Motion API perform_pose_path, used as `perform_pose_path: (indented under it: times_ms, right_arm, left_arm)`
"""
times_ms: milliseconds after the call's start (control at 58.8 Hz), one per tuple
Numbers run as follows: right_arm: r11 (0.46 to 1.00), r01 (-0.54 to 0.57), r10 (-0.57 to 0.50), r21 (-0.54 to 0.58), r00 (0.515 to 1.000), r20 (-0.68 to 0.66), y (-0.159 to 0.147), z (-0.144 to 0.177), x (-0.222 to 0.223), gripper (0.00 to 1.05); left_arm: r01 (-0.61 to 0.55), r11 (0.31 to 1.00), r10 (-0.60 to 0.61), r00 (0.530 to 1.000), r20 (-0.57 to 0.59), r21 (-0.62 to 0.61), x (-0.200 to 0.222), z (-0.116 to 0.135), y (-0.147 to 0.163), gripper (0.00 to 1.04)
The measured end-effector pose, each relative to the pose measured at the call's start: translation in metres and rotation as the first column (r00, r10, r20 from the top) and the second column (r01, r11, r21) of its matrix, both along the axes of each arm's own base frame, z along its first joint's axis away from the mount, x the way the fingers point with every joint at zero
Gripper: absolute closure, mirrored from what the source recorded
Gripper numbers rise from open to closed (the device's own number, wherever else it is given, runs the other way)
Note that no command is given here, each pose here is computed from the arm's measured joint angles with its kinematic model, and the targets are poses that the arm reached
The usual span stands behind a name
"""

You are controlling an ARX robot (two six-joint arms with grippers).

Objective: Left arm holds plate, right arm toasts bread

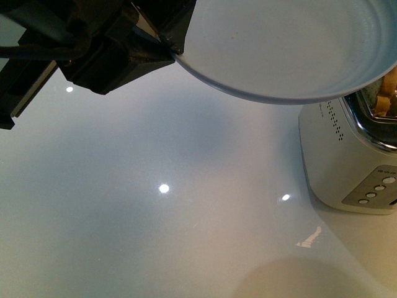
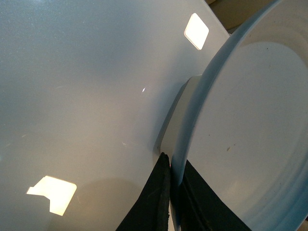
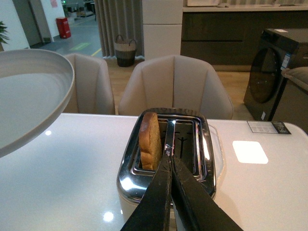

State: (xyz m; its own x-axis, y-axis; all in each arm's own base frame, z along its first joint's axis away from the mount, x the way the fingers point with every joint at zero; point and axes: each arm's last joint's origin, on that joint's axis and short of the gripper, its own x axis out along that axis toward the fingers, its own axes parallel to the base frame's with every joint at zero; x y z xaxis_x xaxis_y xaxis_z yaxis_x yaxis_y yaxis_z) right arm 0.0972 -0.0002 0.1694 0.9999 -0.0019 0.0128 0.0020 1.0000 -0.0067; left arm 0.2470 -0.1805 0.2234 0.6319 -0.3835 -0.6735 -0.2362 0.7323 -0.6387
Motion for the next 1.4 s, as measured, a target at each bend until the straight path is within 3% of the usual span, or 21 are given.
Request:
perform_pose_path:
  times_ms: [136, 187, 357, 545, 647, 953, 1089, 1243, 1396]
  right_arm:
    - [1.000, 0.000, 0.000, 0.000, 1.000, 0.000, 0.000, 0.000, 0.000, 1.03]
    - [1.000, 0.000, 0.000, 0.000, 1.000, 0.000, 0.000, 0.000, 0.000, 0.97]
    - [1.000, 0.000, 0.000, 0.000, 1.000, 0.000, 0.000, 0.000, 0.000, 0.71]
    - [1.000, 0.000, 0.000, 0.000, 1.000, 0.001, 0.000, 0.000, 0.000, 0.27]
    - [1.000, 0.000, 0.000, 0.000, 1.000, 0.001, 0.000, 0.000, 0.000, 0.09]
    - [1.000, 0.000, 0.000, 0.003, 1.000, 0.001, 0.000, 0.000, 0.000, 0.09]
    - [1.000, 0.000, 0.000, 0.003, 1.000, 0.001, 0.000, 0.000, 0.000, 0.09]
    - [1.000, 0.000, 0.000, 0.003, 1.000, 0.001, 0.000, 0.000, 0.000, 0.09]
    - [1.000, 0.000, 0.000, 0.003, 1.000, 0.001, 0.000, 0.000, 0.000, 0.09]
  left_arm:
    - [0.003, 1.000, -0.003, 1.000, -0.001, -0.002, 0.000, 0.000, 0.000, 1.02]
    - [0.003, 1.000, -0.003, 1.000, -0.001, -0.002, 0.000, 0.000, 0.000, 1.02]
    - [0.003, 1.000, -0.003, 1.000, -0.001, -0.002, 0.000, 0.000, 0.000, 1.02]
    - [0.003, 1.000, -0.003, 1.000, -0.001, -0.002, 0.000, 0.000, 0.000, 1.02]
    - [0.003, 1.000, -0.003, 1.000, -0.001, -0.002, 0.000, 0.000, 0.000, 1.02]
    - [0.025, 1.000, -0.026, 0.999, 0.036, 0.019, 0.002, 0.008, -0.001, 1.02]
    - [0.025, 1.000, -0.024, 0.998, 0.052, -0.011, 0.006, 0.017, 0.012, 1.02]
    - [-0.046, 0.999, 0.044, 0.994, 0.098, 0.019, 0.023, 0.025, 0.059, 1.02]
    - [-0.135, 0.989, 0.129, 0.987, 0.100, 0.058, 0.041, 0.002, 0.115, 1.02]
